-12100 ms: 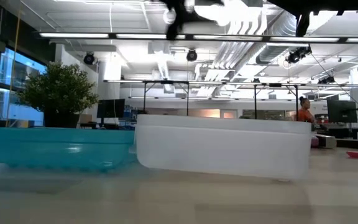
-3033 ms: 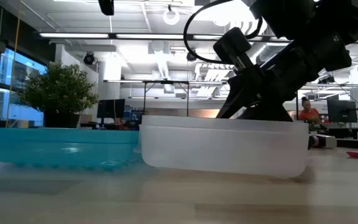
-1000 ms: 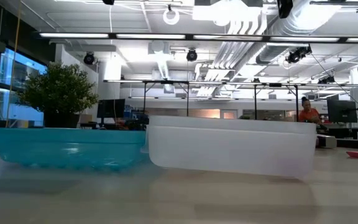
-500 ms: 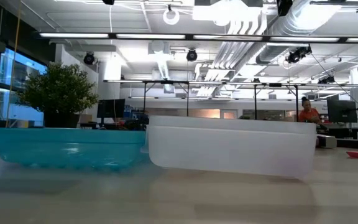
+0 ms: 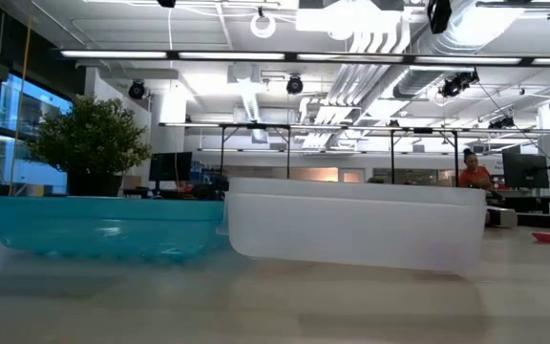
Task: Pack school essentials
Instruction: Put the green scissors into the blue supply box
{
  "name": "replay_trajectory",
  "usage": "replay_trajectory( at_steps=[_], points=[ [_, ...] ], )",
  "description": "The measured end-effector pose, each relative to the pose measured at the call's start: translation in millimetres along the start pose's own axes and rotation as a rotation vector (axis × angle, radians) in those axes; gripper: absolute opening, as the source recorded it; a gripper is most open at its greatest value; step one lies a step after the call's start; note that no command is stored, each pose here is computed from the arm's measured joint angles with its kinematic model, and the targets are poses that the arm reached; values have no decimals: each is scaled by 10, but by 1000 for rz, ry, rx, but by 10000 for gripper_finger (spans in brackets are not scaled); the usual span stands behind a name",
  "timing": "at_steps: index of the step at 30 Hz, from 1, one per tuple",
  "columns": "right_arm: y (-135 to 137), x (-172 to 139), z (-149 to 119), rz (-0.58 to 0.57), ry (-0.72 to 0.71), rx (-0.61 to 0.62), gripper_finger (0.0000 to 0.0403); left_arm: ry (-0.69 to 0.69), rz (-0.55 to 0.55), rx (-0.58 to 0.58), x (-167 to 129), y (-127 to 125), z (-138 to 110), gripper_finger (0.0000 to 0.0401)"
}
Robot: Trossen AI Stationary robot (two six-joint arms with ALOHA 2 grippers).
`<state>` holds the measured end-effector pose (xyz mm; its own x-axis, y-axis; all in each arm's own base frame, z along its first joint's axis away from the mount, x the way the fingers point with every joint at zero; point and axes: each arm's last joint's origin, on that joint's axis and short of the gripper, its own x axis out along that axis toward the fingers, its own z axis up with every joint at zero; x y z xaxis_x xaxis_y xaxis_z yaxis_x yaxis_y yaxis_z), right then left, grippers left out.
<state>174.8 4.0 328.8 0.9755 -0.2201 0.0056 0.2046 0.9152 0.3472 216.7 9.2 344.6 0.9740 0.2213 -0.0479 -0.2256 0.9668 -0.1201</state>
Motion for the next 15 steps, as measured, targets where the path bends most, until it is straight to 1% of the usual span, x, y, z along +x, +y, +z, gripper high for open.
replay_trajectory(
  at_steps=[3,5,8,11,13,15],
  points=[
    [-97,86,-19,-81,3,89,10,-2,20,0,0,6,0,0],
    [-185,166,-43,-132,83,106,24,-4,30,0,0,9,0,0],
    [-314,312,-57,-219,269,89,62,-5,34,-9,0,10,0,0],
    [-494,464,-80,-389,468,86,114,-5,34,-24,0,9,0,0],
    [-642,557,-122,-506,607,107,148,-5,34,-23,0,9,0,0],
    [-798,651,-199,-578,749,138,177,-5,34,-26,0,9,0,0]
  ],
)
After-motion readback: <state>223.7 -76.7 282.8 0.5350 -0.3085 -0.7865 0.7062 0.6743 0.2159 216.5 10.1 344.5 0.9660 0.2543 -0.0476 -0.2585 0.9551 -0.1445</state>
